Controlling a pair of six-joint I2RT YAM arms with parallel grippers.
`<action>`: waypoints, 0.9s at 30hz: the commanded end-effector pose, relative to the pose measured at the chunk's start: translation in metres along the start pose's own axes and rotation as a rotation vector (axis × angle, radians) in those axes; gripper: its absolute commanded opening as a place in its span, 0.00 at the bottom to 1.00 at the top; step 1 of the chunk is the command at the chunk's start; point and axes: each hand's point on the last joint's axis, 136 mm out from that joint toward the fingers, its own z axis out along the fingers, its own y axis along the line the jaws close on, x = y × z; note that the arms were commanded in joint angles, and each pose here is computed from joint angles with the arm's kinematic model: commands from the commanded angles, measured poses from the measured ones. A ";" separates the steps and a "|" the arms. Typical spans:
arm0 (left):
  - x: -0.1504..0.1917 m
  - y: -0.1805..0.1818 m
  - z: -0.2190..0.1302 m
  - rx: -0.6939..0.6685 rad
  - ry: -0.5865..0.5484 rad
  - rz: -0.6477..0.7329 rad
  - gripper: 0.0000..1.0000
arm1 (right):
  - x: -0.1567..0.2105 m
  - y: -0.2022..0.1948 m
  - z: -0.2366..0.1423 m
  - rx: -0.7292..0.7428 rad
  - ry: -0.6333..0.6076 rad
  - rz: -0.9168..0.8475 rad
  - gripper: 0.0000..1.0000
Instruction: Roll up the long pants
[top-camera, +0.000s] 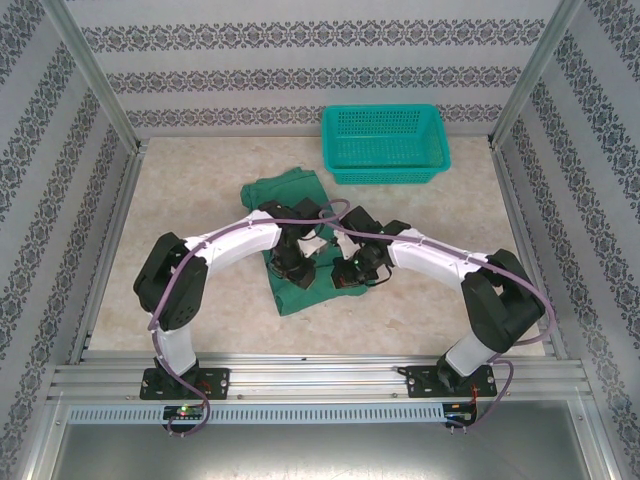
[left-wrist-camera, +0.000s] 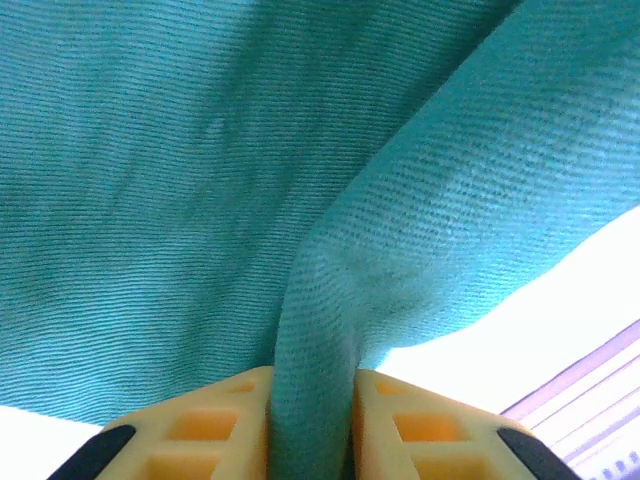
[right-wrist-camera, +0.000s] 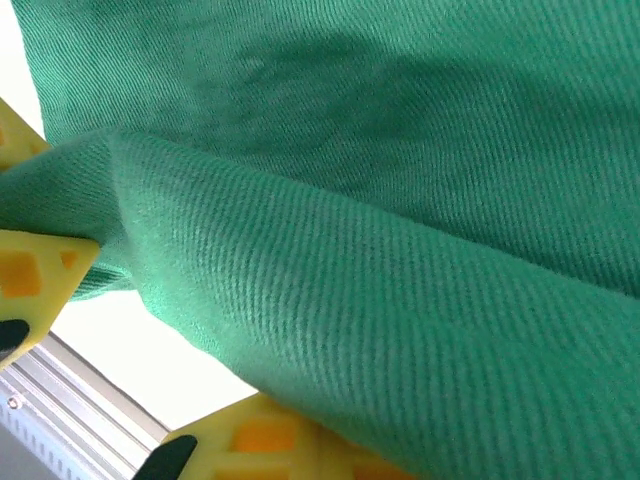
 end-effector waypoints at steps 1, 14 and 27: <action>0.003 0.021 -0.010 -0.102 -0.006 0.016 0.21 | -0.014 -0.006 -0.003 0.029 -0.024 -0.004 0.00; -0.033 0.060 -0.027 -0.315 -0.091 -0.006 0.25 | -0.059 -0.024 -0.001 0.028 -0.070 0.049 0.00; -0.008 0.008 -0.050 -0.221 -0.210 0.130 0.29 | -0.093 -0.040 0.033 0.016 -0.056 0.124 0.00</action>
